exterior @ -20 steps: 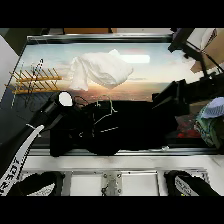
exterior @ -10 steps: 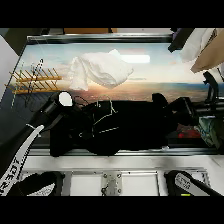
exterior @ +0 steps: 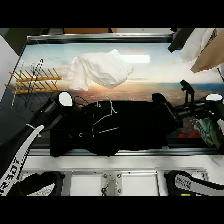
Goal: Fold the clothes and pants, and hang the long-sleeved shirts on hangers.
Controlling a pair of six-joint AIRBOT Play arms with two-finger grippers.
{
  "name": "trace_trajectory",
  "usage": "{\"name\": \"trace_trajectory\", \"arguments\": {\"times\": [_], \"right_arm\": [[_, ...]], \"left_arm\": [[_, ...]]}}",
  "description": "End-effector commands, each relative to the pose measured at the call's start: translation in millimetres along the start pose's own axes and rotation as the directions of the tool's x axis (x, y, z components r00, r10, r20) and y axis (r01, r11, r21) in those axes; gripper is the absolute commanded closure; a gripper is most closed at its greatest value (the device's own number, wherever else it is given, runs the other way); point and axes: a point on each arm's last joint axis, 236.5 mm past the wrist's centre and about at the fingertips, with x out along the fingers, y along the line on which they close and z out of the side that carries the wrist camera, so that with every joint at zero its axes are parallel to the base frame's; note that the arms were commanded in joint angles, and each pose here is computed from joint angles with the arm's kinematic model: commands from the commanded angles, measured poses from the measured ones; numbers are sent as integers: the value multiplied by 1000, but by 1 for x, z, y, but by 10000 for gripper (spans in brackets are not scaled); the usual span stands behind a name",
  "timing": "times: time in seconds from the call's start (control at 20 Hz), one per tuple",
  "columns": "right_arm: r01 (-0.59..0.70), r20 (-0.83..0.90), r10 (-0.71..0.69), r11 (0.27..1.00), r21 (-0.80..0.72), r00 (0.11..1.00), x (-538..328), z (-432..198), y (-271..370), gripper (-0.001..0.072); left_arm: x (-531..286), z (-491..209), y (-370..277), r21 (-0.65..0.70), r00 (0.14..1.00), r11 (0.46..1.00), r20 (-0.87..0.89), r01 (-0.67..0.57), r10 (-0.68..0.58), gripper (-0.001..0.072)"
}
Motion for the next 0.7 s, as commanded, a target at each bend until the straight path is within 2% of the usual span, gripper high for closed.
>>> {"name": "trace_trajectory", "arguments": {"times": [0.0,0.65], "right_arm": [[-34,-16,34,999,-10,999,19,-3,-4,102],[-55,3,55,998,-28,998,31,7,-1,102]], "left_arm": [[0,0,0,0,1000,1000,0,-1,1,693],[0,0,0,0,1000,1000,0,-1,1,693]]}}
